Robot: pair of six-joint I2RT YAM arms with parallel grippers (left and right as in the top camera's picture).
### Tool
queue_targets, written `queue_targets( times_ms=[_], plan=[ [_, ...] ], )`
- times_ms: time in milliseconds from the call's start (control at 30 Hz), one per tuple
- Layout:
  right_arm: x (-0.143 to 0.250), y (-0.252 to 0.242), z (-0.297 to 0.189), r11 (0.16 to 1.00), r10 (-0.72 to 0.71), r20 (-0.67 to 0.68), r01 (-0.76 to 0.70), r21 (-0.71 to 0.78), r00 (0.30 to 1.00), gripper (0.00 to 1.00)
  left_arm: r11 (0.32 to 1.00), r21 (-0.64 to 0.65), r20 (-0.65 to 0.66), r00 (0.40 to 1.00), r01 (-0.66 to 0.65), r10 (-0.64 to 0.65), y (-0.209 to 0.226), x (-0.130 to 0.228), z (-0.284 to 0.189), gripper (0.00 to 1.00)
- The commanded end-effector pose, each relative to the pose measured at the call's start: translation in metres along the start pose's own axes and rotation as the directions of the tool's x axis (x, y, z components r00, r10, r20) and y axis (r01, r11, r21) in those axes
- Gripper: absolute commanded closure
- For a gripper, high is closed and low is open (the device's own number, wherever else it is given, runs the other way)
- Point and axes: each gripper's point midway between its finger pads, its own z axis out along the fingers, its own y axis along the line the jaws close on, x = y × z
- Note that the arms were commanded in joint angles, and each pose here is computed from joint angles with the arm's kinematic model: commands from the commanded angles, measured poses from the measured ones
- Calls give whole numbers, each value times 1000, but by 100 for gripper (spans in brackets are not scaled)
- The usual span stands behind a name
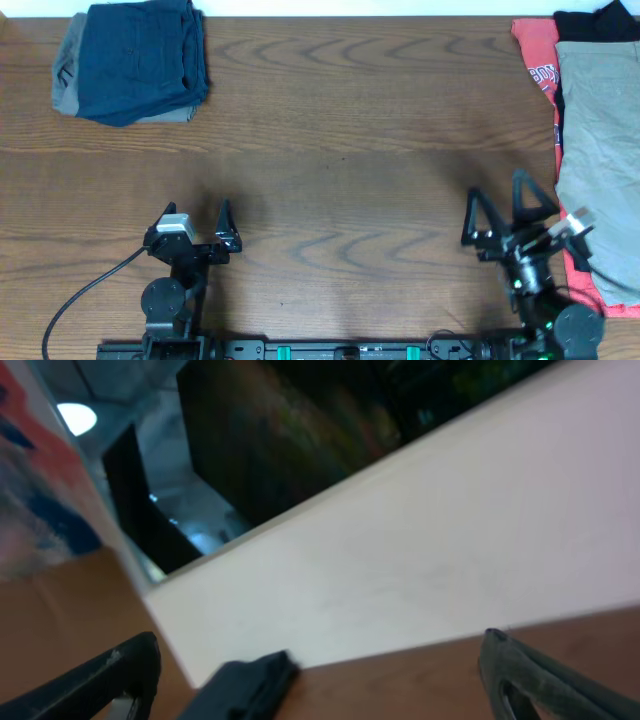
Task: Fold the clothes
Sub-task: 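Reach the right gripper to the clothes pile at right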
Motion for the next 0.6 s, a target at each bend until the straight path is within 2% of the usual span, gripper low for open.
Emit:
queue_targets(
  times_ms=[0,167,300,400,467,567],
  plan=[
    [-25,3,25,985,-170,-19,170,37,985,1,1000,1,-46,999,-5,5,1,15,1,2],
    [-35,-18,73,947,-270,-153,291,138,951,1,1000,0,-49,999,-5,5,1,15,1,2],
    [-37,-59,111,868,-319,-320,411,278,892,1,1000,0,-48,999,-5,5,1,15,1,2],
    [-37,-100,131,753,-317,-470,520,404,824,1,1000,0,-48,999,-5,5,1,15,1,2],
    [-43,-134,136,624,-271,-559,585,518,784,1,1000,0,-49,999,-5,5,1,15,1,2],
    [-45,-170,145,478,-230,-697,703,527,679,1,1000,0,-48,999,-5,5,1,15,1,2]
  ],
)
